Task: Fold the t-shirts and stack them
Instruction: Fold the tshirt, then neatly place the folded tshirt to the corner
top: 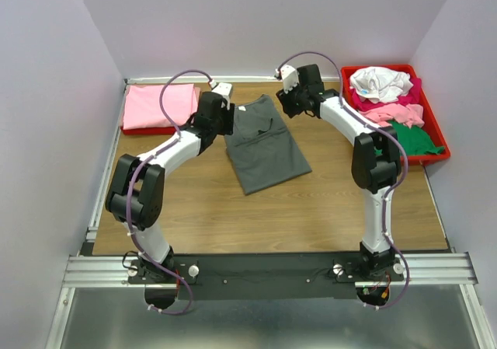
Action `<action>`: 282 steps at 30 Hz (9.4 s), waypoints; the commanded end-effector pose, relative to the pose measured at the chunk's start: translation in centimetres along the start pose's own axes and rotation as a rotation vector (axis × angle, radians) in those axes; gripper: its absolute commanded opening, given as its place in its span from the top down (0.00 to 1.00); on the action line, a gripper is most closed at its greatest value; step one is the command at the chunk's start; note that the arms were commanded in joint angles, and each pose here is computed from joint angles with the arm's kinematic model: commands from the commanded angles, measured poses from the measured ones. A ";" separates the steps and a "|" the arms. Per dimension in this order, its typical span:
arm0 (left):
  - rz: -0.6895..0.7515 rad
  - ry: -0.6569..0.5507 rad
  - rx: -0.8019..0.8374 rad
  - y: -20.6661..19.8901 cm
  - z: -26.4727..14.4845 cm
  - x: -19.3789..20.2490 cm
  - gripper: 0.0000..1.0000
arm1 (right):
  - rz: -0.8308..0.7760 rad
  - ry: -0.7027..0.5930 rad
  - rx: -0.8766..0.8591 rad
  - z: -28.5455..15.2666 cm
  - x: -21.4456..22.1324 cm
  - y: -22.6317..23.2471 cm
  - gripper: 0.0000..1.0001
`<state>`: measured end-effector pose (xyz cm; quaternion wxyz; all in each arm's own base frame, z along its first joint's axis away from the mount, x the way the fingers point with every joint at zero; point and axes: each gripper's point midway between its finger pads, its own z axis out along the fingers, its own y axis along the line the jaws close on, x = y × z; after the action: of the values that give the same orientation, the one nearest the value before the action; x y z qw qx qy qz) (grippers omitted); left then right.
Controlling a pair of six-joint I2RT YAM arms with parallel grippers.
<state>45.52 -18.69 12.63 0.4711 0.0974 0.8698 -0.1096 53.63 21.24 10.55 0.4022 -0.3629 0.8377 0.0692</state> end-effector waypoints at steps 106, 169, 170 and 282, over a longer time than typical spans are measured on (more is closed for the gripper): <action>1.032 -0.019 1.164 -20.1 -21.0 17.8 1.00 | -0.566 0.063 -0.873 -26.1 19.1 19.9 1.00; 0.928 -0.279 0.636 -9.7 1.2 -1.7 1.00 | 0.052 0.010 -0.296 -6.6 4.7 -1.8 0.99; 0.927 -0.276 0.632 -9.6 1.3 -1.8 1.00 | 0.060 0.011 -0.288 -6.3 4.7 -2.0 1.00; -0.329 0.624 0.221 -12.0 6.8 13.9 0.08 | 0.318 -0.252 -0.321 -19.3 7.6 3.1 0.00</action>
<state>45.14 -32.35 4.79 0.2631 0.0672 0.9185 -0.2874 36.77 12.31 16.51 0.4105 -0.2737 0.8177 0.2965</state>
